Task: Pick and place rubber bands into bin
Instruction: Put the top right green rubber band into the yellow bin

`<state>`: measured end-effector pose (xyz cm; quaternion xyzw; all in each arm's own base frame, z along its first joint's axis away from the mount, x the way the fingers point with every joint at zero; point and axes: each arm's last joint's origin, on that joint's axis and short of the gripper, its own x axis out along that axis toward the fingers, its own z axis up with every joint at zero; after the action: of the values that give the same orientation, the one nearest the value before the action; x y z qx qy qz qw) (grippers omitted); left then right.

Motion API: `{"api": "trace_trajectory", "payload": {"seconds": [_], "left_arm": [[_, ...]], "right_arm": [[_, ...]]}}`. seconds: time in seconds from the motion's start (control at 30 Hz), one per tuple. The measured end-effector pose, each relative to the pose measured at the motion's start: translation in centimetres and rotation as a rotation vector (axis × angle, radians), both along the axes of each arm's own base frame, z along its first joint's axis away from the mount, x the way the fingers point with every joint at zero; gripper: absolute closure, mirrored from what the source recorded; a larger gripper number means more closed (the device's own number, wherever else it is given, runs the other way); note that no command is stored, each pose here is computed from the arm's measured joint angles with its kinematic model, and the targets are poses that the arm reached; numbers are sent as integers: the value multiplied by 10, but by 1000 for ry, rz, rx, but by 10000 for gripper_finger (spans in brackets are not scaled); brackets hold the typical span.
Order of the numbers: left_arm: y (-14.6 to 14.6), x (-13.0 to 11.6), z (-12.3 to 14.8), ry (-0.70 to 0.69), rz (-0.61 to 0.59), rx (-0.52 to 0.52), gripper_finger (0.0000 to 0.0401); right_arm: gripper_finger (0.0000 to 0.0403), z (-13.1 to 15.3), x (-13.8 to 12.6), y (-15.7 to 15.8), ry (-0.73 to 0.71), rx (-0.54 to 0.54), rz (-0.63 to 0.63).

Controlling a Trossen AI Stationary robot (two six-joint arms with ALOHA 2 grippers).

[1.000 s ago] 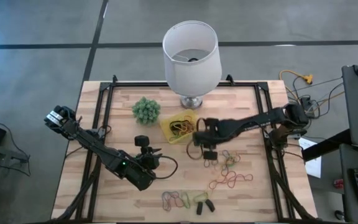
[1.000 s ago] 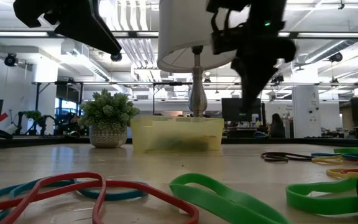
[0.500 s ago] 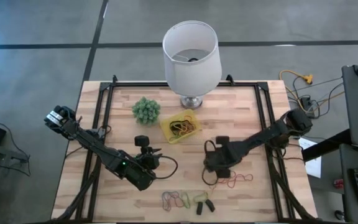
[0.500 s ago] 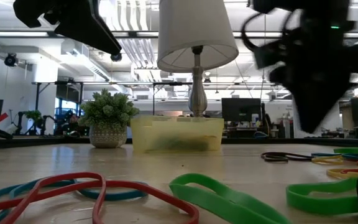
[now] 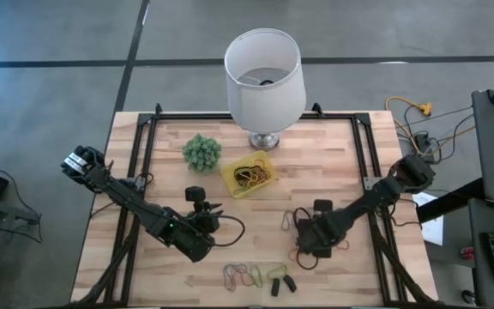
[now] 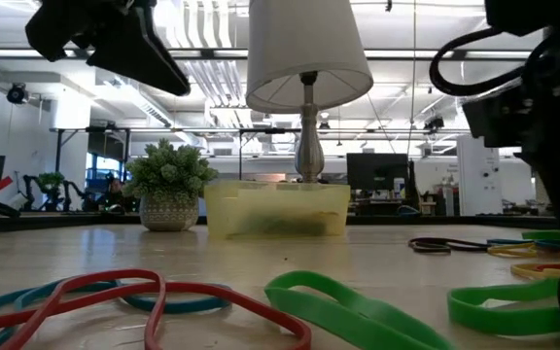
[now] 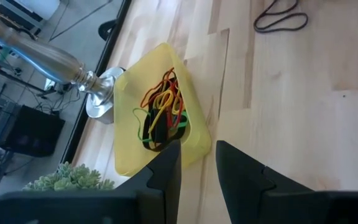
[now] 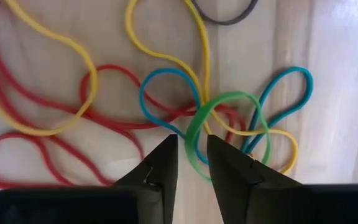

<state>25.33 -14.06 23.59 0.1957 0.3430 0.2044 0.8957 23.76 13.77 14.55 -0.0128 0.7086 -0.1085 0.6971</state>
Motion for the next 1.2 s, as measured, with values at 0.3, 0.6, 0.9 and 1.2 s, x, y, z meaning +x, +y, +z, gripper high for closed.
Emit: {"api": "trace_trajectory", "payload": {"seconds": [0.3, 0.6, 0.9, 1.2], "left_arm": [[1, 1, 0, -4, 3, -2, 316], [1, 1, 0, -3, 4, -2, 316], [1, 1, 0, -4, 4, -2, 316], [1, 1, 0, -7, 5, -4, 316]], "right_arm": [[389, 0, 0, -1, -6, -16, 10], [394, 12, 4, 2, 4, -26, 20], [394, 62, 29, 10, -171, -137, 173], [394, 107, 70, 2, -483, -571, 385]]}}
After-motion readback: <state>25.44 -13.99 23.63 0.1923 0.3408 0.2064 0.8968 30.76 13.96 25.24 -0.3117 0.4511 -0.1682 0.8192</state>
